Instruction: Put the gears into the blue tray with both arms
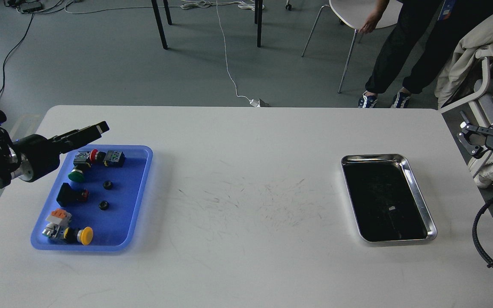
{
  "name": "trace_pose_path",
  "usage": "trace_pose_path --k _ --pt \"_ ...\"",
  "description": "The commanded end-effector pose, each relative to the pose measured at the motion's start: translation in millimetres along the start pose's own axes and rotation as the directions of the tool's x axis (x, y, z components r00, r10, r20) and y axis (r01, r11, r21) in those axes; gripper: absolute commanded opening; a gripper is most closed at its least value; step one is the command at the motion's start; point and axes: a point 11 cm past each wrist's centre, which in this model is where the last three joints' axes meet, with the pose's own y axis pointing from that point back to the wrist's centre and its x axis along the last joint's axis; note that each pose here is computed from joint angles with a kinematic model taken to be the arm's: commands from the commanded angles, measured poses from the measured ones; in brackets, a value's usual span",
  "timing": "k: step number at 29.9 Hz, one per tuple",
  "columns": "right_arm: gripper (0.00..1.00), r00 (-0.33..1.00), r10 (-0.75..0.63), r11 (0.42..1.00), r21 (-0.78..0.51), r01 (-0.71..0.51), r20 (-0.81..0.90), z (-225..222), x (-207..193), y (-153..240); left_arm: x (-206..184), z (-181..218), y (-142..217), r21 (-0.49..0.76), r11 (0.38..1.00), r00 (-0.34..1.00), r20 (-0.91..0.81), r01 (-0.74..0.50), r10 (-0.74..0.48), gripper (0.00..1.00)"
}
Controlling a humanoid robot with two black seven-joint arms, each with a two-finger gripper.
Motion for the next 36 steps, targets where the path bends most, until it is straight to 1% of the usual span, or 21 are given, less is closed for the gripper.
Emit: trace_pose_path --k 1,4,6,9,11,13,15,19,21,22,24,28,32,36 --pt "0.95 1.0 0.008 1.0 0.002 -0.008 0.004 2 -1 -2 25 12 -14 -0.032 0.993 0.974 -0.204 -0.109 0.101 0.97" --pt "0.95 1.0 0.017 1.0 0.01 -0.017 0.003 -1 -4 -7 37 29 -43 -0.066 0.978 0.899 -0.41 -0.199 0.156 0.97" --pt "0.95 1.0 0.026 1.0 0.015 -0.026 0.002 -2 -4 -9 50 29 -58 -0.044 0.96 0.822 -0.53 -0.275 0.211 0.97" --pt "0.95 1.0 0.014 1.0 0.015 -0.015 0.027 5 -13 -17 69 27 -79 0.005 0.927 0.655 -0.706 -0.375 0.269 0.97" --pt "0.95 0.999 0.01 1.0 0.001 -0.01 0.046 17 -19 -21 77 23 -88 0.044 0.909 0.546 -0.787 -0.414 0.287 0.97" --pt "0.96 0.998 -0.028 0.999 -0.03 0.03 0.061 33 -35 -28 78 18 -96 0.054 0.905 0.45 -0.854 -0.421 0.261 0.97" --pt "0.96 0.996 -0.072 0.996 -0.052 0.075 0.058 39 -50 -31 69 9 -103 0.061 0.906 0.342 -0.914 -0.418 0.219 0.97" --pt "0.96 0.997 -0.066 0.996 -0.051 0.069 0.047 35 -50 -31 58 -9 -101 0.069 0.9 0.187 -0.968 -0.431 0.164 0.98" --pt "0.96 0.998 -0.047 0.998 -0.036 0.048 0.035 24 -44 -30 46 -10 -102 0.016 0.91 0.162 -0.983 -0.414 0.091 0.98" --pt "0.96 0.999 -0.034 0.999 -0.028 0.034 0.03 20 -41 -30 36 -16 -100 0.007 0.918 0.156 -0.985 -0.397 0.075 0.98" --pt "0.96 1.0 0.001 1.0 -0.017 -0.001 0.029 15 -34 -30 25 -25 -95 -0.006 0.924 0.147 -0.988 -0.382 0.055 0.98" --pt "0.96 0.998 0.049 0.998 -0.032 -0.047 0.039 24 -31 -30 22 -25 -96 -0.007 0.921 0.12 -0.992 -0.391 0.044 0.98" --pt "0.98 0.997 0.043 0.998 -0.042 -0.04 0.065 36 -34 -29 11 -13 -107 -0.028 0.926 0.106 -0.994 -0.375 0.013 0.98" --pt "0.98 0.997 0.019 0.999 -0.036 -0.017 0.069 34 -37 -29 11 -12 -107 -0.028 0.924 0.092 -0.996 -0.382 0.008 0.98"
